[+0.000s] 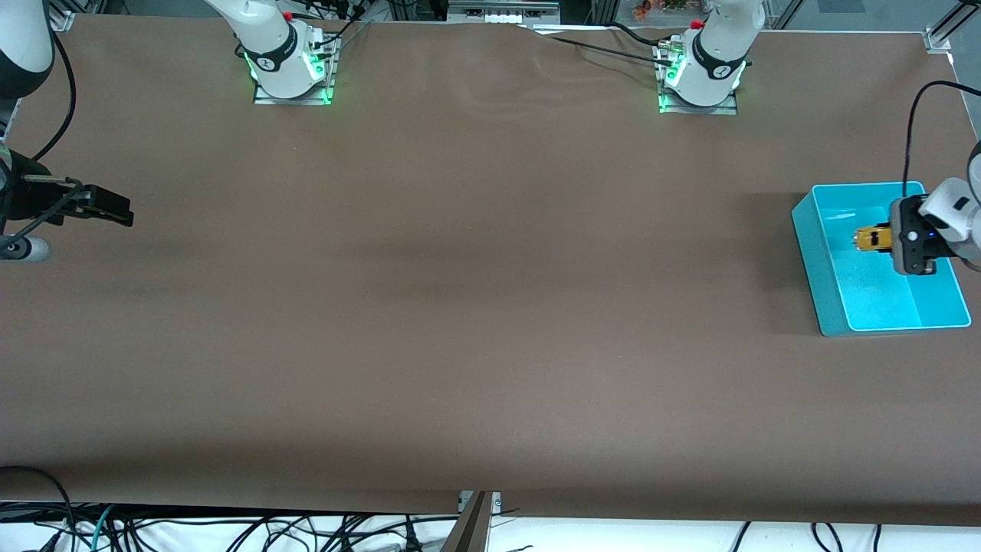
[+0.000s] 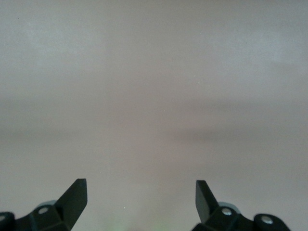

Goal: Wind and store yellow beetle car
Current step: 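Lower the car into the turquoise bin and open the left gripper, then raise the open left gripper up out of the bin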

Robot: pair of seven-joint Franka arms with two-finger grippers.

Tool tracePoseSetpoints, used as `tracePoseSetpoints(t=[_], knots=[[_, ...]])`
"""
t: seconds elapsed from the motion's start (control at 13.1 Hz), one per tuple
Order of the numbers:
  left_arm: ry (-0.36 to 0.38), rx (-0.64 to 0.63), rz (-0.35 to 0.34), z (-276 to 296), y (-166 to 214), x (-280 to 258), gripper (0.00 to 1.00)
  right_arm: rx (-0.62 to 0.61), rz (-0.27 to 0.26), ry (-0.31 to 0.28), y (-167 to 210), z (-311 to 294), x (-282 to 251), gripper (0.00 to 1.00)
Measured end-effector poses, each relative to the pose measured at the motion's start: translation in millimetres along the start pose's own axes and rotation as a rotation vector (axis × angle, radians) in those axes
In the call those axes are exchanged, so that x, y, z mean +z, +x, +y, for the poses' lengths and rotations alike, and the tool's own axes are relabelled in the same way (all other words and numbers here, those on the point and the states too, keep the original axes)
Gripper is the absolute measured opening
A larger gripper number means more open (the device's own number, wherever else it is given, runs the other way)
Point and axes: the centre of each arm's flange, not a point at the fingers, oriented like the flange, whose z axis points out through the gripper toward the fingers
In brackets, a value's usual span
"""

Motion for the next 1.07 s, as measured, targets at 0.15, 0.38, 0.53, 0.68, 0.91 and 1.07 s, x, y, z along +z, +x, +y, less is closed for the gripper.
tracePoseSetpoints(t=[0.15, 0.38, 0.53, 0.68, 0.91, 1.07], knots=[[0.030, 0.009, 0.021, -2, -28, 43, 0.45, -0.002, 0.000, 0.000, 0, -2, 0, 1.00], [0.052, 0.043, 0.007, -15, -29, 94, 0.45, 0.006, -0.001, 0.000, 0, -3, 0, 1.00], [0.056, 0.047, 0.019, -22, -29, 120, 0.45, 0.006, -0.005, 0.000, 0, -3, 2, 1.00], [0.059, 0.049, 0.026, -26, -28, 131, 0.61, 0.008, -0.016, 0.000, 0, -3, 3, 1.00], [0.040, 0.049, 0.023, -23, -28, 113, 0.94, 0.011, -0.018, 0.000, 0, -2, 4, 1.00], [0.005, 0.046, 0.015, -16, -20, 63, 1.00, 0.012, -0.019, 0.000, 0, -2, 5, 1.00]])
